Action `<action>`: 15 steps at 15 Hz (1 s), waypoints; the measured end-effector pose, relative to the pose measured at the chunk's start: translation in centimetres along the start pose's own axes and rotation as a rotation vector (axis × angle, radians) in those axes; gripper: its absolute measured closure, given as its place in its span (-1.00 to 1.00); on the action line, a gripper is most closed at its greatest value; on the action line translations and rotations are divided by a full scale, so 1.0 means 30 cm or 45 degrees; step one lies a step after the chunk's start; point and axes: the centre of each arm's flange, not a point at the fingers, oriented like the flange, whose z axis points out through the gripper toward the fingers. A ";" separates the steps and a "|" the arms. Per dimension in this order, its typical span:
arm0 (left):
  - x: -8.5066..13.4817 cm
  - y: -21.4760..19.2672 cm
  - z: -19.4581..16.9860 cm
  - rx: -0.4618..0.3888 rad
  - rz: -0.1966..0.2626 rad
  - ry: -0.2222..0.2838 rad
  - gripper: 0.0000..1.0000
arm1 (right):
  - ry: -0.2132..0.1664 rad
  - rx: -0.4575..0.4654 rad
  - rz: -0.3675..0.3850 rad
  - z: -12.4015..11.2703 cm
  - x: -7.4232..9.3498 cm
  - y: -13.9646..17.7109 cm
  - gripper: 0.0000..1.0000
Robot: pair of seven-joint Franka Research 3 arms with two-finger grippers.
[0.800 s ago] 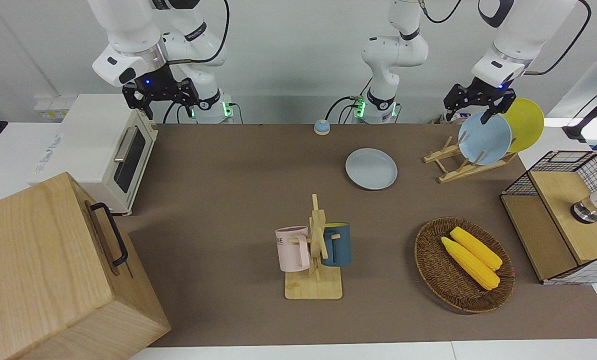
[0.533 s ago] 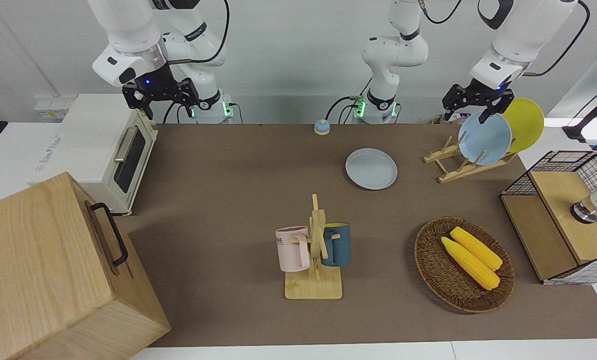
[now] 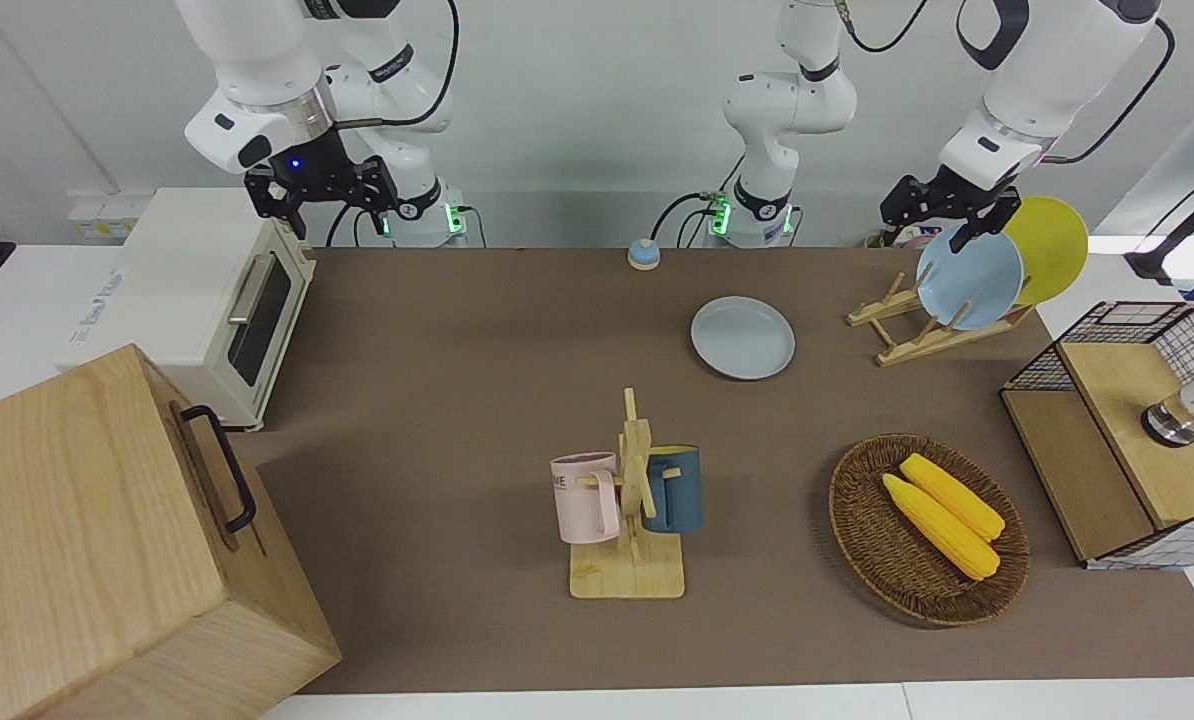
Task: Pick gray plate from table and place it on lower plate rack with left arm
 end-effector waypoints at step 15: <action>0.024 0.107 0.488 -0.040 -0.125 0.050 -0.99 | 0.000 0.000 0.000 0.000 0.000 0.000 -0.97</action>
